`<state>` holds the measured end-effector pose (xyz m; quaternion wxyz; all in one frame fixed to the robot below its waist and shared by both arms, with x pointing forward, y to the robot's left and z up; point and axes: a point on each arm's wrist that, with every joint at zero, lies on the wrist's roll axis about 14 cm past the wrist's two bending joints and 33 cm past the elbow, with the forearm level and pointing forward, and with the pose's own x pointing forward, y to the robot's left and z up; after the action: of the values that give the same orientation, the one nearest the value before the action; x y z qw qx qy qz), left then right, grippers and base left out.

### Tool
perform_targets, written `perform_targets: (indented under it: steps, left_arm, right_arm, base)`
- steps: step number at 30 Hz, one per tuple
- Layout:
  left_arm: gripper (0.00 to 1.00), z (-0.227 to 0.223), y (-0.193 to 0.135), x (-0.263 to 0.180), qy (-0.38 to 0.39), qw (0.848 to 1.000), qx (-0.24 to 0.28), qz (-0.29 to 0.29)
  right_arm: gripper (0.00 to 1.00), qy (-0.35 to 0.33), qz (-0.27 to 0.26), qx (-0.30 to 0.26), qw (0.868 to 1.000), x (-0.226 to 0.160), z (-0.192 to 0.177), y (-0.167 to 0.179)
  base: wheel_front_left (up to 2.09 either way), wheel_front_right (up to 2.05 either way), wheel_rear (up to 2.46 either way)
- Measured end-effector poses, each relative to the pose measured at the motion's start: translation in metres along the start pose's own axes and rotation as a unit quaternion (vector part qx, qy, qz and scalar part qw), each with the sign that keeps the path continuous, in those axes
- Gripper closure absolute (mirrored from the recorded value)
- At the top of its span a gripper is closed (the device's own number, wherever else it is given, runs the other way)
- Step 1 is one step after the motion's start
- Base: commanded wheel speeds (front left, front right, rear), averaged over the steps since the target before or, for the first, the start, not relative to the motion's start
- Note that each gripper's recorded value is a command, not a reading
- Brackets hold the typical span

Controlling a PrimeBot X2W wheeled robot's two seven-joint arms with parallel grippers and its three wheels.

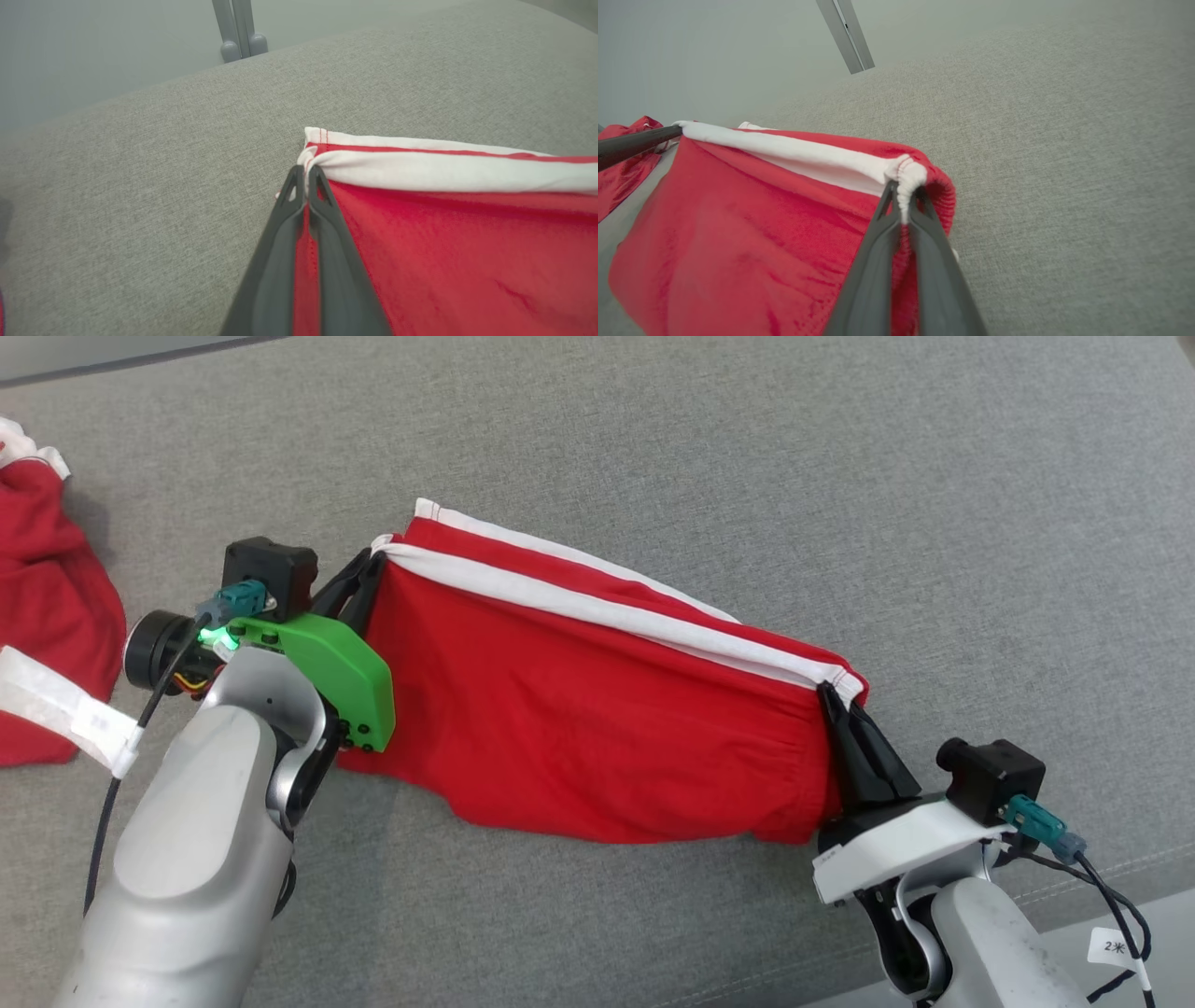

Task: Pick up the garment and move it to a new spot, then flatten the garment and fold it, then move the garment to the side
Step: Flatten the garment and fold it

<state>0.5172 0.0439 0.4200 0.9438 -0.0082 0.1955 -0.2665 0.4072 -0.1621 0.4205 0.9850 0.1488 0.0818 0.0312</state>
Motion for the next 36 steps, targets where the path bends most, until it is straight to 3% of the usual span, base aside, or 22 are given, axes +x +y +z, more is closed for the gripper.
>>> perform_targets:
  steps: [5, 7, 8, 9, 21, 36]
  left_arm:
    - [0.99, -0.005, 0.000, 0.018, 0.015, 1.000, -0.003, 0.000]
    - [0.33, -0.003, 0.000, 0.022, 0.006, 1.000, -0.006, 0.003]
    - [0.00, -0.001, 0.000, 0.024, 0.000, 1.000, -0.007, 0.006]
    - [0.00, 0.001, -0.001, 0.025, -0.004, 1.000, -0.008, 0.006]
    - [0.00, 0.014, -0.015, 0.006, -0.070, 0.998, -0.005, 0.009]
    - [0.00, -0.031, -0.014, -0.057, 0.021, 0.998, -0.059, 0.025]
  right_arm:
    - [1.00, 0.012, -0.004, 0.003, 1.000, 0.004, -0.007, -0.003]
    - [0.58, 0.014, -0.006, 0.006, 1.000, 0.005, -0.008, -0.005]
    - [0.24, 0.017, -0.004, 0.009, 1.000, 0.005, -0.010, -0.003]
    - [0.00, 0.020, -0.003, 0.012, 1.000, 0.005, -0.012, -0.002]
    - [0.00, -0.005, -0.008, -0.002, 1.000, 0.000, 0.005, -0.005]
    - [0.00, -0.092, -0.040, -0.056, 0.993, -0.032, 0.063, -0.024]
  base:
    - [0.00, 0.00, 0.00]
    - [0.00, 0.00, 0.00]
    - [0.00, 0.00, 0.00]
    - [0.00, 0.00, 0.00]
    - [0.00, 0.00, 0.00]
    - [0.00, 0.00, 0.00]
